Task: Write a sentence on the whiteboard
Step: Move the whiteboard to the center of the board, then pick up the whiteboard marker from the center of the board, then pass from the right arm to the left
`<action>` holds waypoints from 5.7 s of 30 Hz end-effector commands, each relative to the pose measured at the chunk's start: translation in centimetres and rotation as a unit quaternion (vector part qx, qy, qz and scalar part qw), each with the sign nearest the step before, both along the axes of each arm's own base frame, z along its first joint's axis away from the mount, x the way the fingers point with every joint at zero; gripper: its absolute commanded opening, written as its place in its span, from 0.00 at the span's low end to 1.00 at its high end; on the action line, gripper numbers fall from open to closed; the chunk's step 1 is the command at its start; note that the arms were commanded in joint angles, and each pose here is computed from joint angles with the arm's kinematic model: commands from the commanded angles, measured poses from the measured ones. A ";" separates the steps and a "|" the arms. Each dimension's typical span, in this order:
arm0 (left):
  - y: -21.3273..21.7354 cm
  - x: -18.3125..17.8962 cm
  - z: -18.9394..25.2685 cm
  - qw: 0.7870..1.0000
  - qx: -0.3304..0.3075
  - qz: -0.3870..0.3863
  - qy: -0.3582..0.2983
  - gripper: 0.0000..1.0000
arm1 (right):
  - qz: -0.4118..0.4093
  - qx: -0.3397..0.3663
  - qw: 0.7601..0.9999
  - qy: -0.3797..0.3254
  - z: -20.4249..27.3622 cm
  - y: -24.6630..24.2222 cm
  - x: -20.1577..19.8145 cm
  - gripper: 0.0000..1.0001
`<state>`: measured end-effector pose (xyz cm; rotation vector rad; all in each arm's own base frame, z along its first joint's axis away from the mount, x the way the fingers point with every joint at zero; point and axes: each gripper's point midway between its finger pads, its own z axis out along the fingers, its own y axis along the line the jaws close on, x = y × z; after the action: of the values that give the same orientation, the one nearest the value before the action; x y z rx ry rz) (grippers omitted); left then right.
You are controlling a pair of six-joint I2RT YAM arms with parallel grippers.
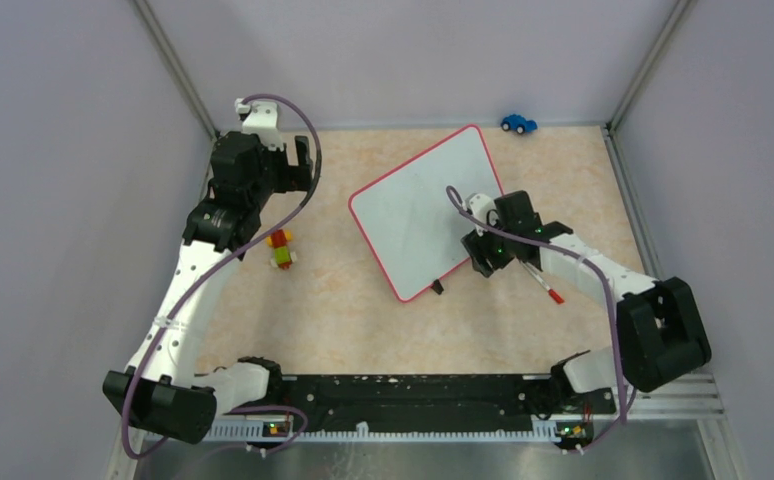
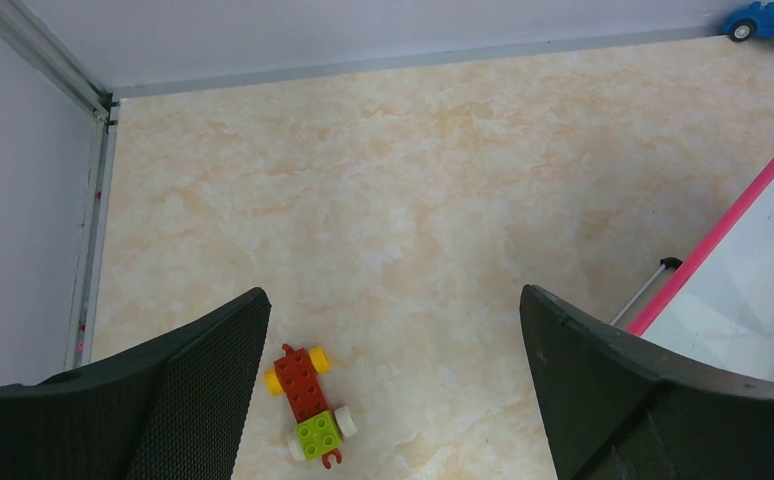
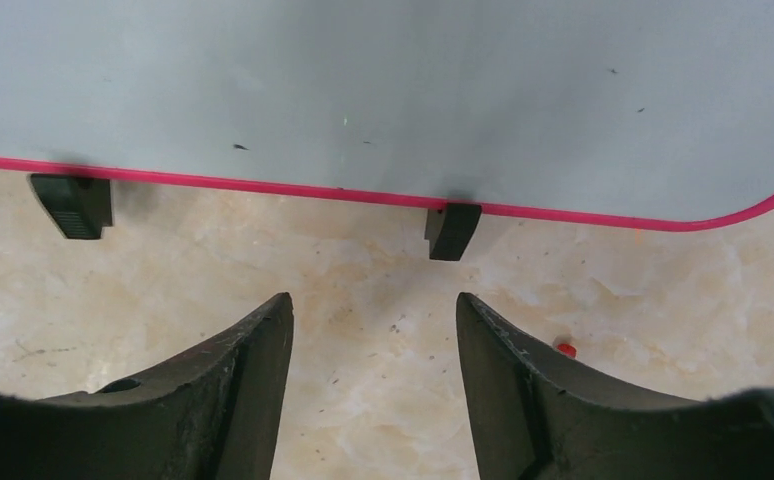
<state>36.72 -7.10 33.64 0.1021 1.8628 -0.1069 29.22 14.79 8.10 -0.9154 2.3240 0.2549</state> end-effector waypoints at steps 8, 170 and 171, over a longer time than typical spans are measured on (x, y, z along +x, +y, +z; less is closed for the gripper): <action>-0.1 0.4 2.2 0.999 -0.011 -0.001 -0.030 0.99 | 0.023 -0.012 0.999 -0.028 -0.8 0.0 4.3 0.52; -31.9 -1.6 11.1 0.835 -0.318 -0.449 0.015 0.73 | -0.162 0.534 0.816 -0.148 41.0 8.6 9.0 0.00; -32.1 -1.6 11.3 0.830 -0.322 -0.455 0.012 0.66 | -0.160 0.535 0.817 -0.147 40.9 8.8 9.0 0.00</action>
<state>35.18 -38.51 41.71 0.5189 1.6703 -1.3223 38.61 22.86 45.51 0.0470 1.6819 1.0138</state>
